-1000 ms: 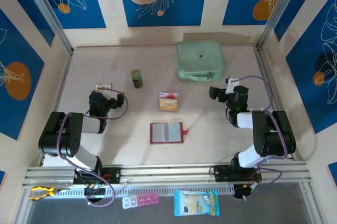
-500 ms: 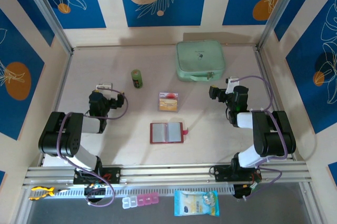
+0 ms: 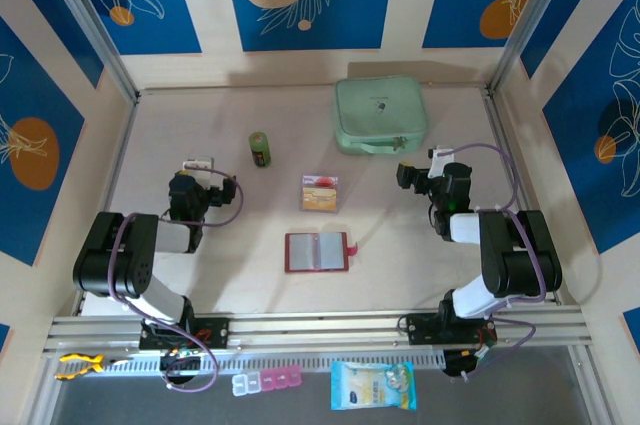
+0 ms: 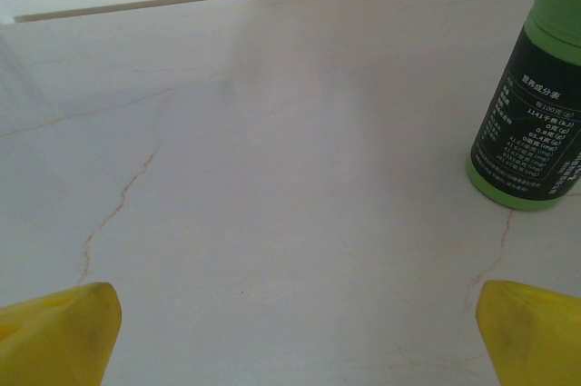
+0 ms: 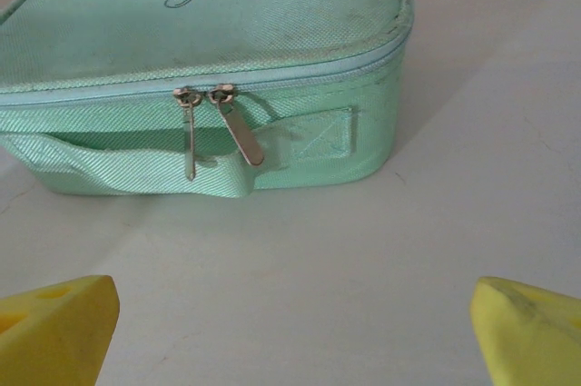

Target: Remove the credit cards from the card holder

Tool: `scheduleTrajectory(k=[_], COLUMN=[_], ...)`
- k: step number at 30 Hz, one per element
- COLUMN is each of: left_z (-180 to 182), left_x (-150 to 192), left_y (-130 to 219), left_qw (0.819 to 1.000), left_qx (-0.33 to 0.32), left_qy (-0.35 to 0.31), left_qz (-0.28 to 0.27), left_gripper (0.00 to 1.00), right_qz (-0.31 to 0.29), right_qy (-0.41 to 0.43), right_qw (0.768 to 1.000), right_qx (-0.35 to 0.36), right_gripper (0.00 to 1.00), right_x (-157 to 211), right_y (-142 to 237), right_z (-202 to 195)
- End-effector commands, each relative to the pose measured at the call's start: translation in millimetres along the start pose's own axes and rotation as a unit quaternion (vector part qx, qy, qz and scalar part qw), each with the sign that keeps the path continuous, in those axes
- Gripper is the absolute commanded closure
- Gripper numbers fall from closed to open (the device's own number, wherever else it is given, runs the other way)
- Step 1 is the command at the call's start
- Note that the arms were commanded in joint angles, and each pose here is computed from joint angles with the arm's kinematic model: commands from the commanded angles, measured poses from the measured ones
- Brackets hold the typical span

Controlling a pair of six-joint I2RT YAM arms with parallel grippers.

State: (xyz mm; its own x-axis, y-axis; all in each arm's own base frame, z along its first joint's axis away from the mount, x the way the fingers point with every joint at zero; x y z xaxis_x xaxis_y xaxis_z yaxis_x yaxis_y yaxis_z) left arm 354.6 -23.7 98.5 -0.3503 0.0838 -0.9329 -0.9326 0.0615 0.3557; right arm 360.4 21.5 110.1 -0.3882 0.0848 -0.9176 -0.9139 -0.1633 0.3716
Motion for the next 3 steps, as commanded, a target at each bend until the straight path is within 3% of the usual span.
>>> scheduleTrajectory(k=[1, 3], left_z=[-0.5, -0.2], left_x=[-6.6, -6.7], left_y=[-3.1, -2.9], left_qw=[1.000, 1.000], left_qx=[0.008, 0.006], left_qy=[-0.006, -0.006], left_qz=[-0.009, -0.009], left_gripper=[0.00, 0.00], right_qz=[0.004, 0.001], right_qy=[0.008, 0.013], right_qw=[0.999, 0.999], right_qx=[-0.042, -0.035], right_gripper=[0.01, 0.01], right_x=[2.7, 2.6], right_y=[0.4, 1.4], right_z=[6.3, 7.4])
Point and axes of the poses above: each hand's point on the last joint's axis, 136 mm out from that joint toward the fingers, its own y axis back along the fingers, its own z axis along the line the jaws close on, x = y × z, the point moved 4 cm from there along y, back along the fingers
